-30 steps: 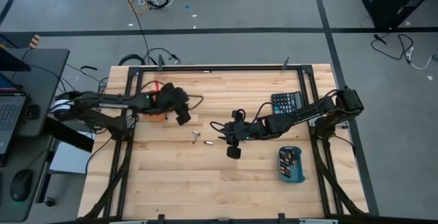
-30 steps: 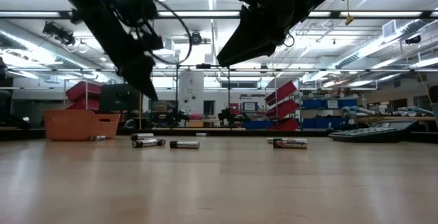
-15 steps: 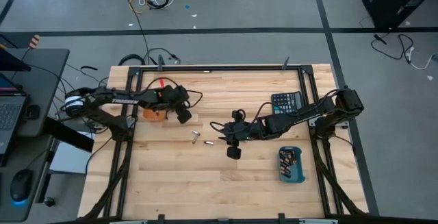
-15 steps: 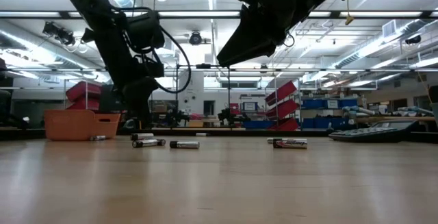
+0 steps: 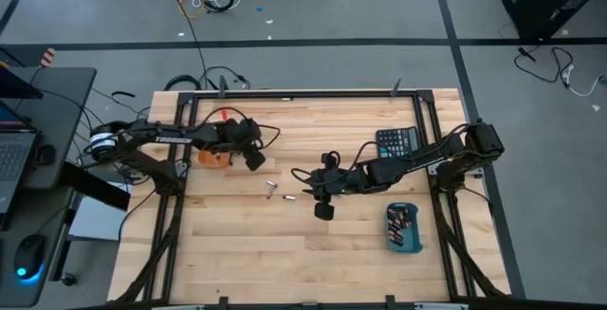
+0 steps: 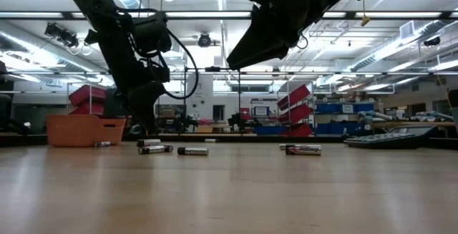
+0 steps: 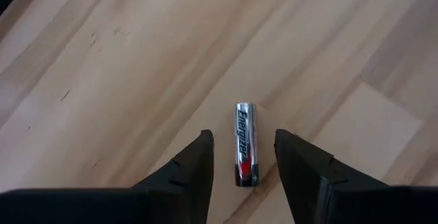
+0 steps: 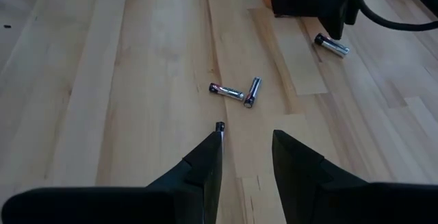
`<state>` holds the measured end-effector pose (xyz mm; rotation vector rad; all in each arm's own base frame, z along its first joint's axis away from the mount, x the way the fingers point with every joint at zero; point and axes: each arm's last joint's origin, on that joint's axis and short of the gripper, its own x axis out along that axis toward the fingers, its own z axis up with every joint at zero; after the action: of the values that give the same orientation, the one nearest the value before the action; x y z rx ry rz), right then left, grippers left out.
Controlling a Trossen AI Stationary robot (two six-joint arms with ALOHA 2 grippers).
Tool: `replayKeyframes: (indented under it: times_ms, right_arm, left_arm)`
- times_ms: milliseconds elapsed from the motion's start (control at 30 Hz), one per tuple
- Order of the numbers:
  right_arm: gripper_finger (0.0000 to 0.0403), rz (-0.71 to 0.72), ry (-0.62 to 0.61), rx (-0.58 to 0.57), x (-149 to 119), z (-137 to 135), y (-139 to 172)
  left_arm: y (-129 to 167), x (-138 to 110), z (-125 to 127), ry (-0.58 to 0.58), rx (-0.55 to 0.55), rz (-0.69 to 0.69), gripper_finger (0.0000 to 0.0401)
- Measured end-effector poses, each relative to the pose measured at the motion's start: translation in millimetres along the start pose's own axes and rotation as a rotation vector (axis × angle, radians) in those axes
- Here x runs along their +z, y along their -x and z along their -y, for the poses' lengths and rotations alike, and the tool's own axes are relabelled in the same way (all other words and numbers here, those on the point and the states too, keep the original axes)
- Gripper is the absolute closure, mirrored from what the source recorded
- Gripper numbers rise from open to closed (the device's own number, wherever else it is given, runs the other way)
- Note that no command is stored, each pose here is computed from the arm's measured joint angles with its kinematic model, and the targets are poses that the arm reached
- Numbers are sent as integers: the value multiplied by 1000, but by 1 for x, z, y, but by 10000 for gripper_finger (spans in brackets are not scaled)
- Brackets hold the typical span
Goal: Sort batteries
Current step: Put the silver battery into the orange bin
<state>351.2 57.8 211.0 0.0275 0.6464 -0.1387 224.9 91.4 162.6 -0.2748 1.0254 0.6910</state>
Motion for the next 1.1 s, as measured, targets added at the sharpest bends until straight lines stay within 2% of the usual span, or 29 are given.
replayKeyframes:
  times_ms: [133, 800, 933, 1100]
  right_arm:
    - [288, 0, 0, 0, 0, 0, 0]
    - [288, 0, -25, 0, 0, 0, 0]
    - [288, 0, -24, 1, 0, 0, 0]
    - [288, 0, -23, 3, 0, -1, 0]
  left_arm:
    - [-6, -1, 1, 115, 8, -12, 243]
    - [-39, -9, 9, 55, 45, -112, 246]
    - [-40, -9, 11, 49, 41, -108, 283]
    - [-40, -9, 11, 63, 39, -106, 373]
